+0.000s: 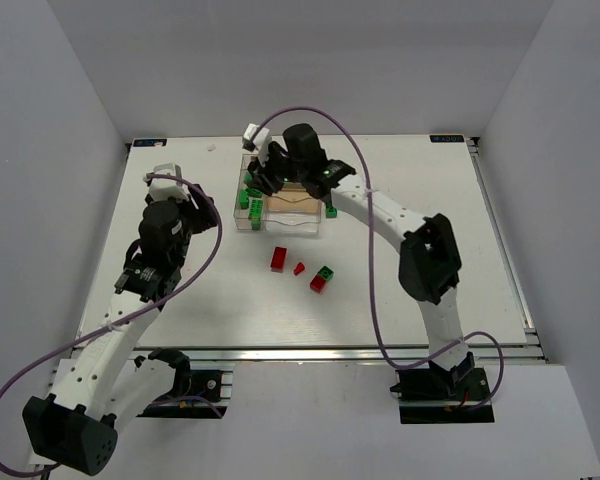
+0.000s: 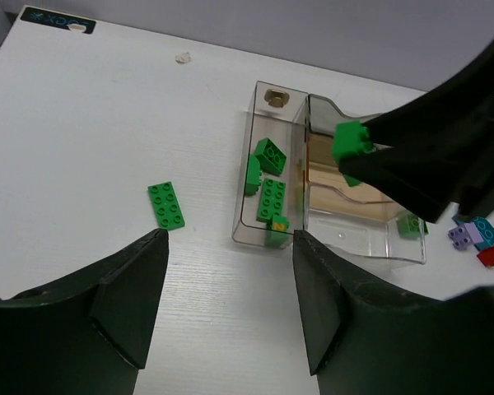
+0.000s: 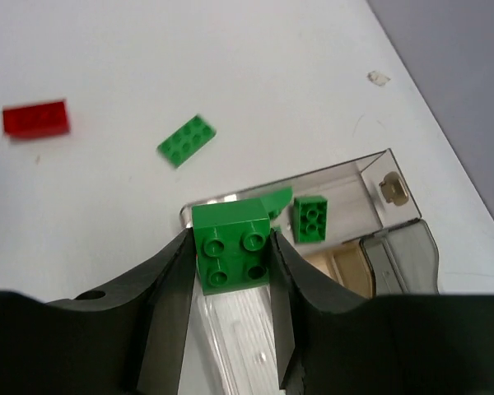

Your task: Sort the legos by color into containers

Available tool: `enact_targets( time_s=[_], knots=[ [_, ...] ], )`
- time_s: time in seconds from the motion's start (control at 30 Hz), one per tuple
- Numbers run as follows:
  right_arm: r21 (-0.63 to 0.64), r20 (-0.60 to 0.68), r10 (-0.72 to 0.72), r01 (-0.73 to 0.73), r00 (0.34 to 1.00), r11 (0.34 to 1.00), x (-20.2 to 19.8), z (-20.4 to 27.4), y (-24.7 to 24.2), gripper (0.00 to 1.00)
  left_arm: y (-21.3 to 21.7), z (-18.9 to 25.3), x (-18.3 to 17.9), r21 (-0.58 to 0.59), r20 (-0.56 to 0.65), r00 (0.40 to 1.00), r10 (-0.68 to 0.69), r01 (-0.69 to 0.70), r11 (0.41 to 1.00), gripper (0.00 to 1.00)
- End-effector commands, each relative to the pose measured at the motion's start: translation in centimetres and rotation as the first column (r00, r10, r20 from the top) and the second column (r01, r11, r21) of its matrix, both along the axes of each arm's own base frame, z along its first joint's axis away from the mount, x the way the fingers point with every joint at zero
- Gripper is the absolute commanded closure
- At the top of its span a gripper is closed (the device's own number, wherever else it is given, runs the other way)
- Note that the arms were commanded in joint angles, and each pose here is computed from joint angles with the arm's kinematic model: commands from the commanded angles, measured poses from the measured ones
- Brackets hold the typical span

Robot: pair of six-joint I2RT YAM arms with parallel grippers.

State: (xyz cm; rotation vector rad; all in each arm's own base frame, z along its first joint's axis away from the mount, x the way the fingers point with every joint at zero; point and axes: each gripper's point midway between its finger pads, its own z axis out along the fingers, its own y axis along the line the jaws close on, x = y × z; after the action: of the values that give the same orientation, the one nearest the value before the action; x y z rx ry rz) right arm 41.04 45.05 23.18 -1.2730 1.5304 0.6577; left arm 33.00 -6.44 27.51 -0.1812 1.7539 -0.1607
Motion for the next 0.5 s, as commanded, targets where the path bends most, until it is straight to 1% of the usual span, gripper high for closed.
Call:
enact_targets(
  time_s=[0.0, 0.03, 0.1, 0.17, 0.23, 0.27, 0.3, 0.4, 0.47],
  knots=[
    [0.205, -0.077, -0.157, 0.169, 0.985, 0.964, 2.9, 2.9, 3.0, 1.0, 1.3, 0.9, -0.2, 0.002, 0.044, 0.997, 0.063, -0.063, 0.998, 0.28],
    [0.216, -0.065, -0.201, 0.211, 0.977, 0.953, 3.7, 3.1, 3.2, 1.0, 1.3, 0.9, -0.1, 0.005, 0.043, 0.997, 0.063, -0.063, 0.998, 0.28],
    [0.241, -0.067, -0.215, 0.225, 0.974, 0.944, 4.5, 2.9, 4.2, 1.0, 1.3, 0.7, -0.1, 0.008, 0.037, 0.997, 0.061, -0.061, 0.998, 0.28],
    [0.245, -0.073, -0.249, 0.259, 0.966, 0.934, 5.5, 1.9, 4.4, 1.0, 1.1, 0.7, 0.0, 0.007, 0.034, 0.998, 0.054, -0.054, 0.999, 0.28],
    [0.251, -0.074, -0.254, 0.264, 0.964, 0.931, 6.0, 1.1, 4.7, 0.99, 0.9, 0.4, 0.1, 0.009, 0.025, 0.999, 0.046, -0.046, 0.999, 0.28],
    [0.242, -0.088, -0.258, 0.272, 0.962, 0.931, 6.3, -0.2, 4.8, 0.95, 0.8, 0.2, 0.2, 0.009, 0.02, 0.999, 0.042, -0.042, 0.999, 0.28],
    [0.239, -0.091, -0.254, 0.269, 0.963, 0.933, 6.4, -0.7, 4.9, 0.88, 0.8, 0.2, 0.3, 0.01, 0.019, 0.999, 0.04, -0.04, 0.999, 0.28],
    [0.212, -0.102, -0.245, 0.262, 0.964, 0.942, 6.5, -3.0, 5.1, 0.78, 0.6, -0.1, 0.4, 0.012, 0.008, 0.999, 0.034, -0.034, 0.999, 0.28],
    [0.197, -0.113, -0.234, 0.253, 0.966, 0.947, 6.5, -4.1, 5.2, 0.63, 0.4, -0.4, 0.5, 0.014, -0.001, 1.0, 0.028, -0.028, 1.0, 0.28]
  ],
)
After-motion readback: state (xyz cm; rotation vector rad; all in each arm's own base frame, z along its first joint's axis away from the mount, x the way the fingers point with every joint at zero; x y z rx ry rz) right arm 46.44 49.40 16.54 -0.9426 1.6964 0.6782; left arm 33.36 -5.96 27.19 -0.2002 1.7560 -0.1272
